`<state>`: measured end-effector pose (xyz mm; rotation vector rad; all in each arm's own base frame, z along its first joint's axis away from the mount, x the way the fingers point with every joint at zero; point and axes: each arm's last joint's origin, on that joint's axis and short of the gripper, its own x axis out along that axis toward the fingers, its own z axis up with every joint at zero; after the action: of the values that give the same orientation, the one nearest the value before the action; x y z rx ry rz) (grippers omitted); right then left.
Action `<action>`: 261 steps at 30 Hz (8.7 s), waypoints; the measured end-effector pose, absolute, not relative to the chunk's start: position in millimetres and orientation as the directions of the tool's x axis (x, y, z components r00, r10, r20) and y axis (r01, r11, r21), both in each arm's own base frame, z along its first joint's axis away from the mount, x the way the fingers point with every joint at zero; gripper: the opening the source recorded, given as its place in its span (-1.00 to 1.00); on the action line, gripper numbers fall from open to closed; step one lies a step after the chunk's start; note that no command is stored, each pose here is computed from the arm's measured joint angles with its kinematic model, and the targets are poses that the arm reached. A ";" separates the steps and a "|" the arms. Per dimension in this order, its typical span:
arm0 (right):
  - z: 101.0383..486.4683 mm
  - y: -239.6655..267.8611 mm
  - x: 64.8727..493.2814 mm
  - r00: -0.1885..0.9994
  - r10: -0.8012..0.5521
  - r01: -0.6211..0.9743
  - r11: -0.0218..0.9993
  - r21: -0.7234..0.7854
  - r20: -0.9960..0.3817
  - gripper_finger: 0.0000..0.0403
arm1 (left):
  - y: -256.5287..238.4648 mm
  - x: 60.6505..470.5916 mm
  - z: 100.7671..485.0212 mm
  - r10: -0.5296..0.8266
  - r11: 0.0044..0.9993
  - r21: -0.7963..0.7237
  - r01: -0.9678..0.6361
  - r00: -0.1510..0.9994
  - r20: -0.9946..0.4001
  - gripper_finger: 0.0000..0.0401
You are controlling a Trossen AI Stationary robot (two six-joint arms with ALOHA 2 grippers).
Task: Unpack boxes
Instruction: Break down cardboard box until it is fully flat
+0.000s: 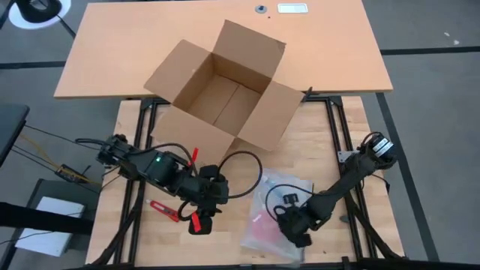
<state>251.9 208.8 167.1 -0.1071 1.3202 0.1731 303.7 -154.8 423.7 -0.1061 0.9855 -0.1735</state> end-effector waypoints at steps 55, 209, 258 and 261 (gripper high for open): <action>363.6 27.6 195.0 0.811 -0.114 0.307 0.918 0.252 -0.574 0.35 | 56.4 337.0 405.3 0.300 0.919 0.112 -0.377 0.487 -0.820 0.18; 404.9 -13.7 148.6 0.479 -0.237 0.300 0.949 -0.096 -0.845 -0.20 | 34.2 417.3 426.2 0.075 0.670 -0.634 -0.387 0.884 -0.461 -0.49; 415.2 6.4 152.5 0.640 -0.093 0.307 0.941 0.142 -0.763 -0.21 | 49.8 308.3 511.5 0.202 0.924 -0.219 -0.313 0.888 -0.414 -0.24; 405.1 5.9 154.4 0.598 -0.179 0.367 0.928 0.068 -0.781 -0.21 | 59.0 317.6 490.3 0.282 0.898 -0.147 -0.414 0.799 -0.531 -0.24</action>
<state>154.4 5.9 405.1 0.2313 0.8754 -0.3201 317.6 59.0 490.3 -0.2633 0.5245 0.3779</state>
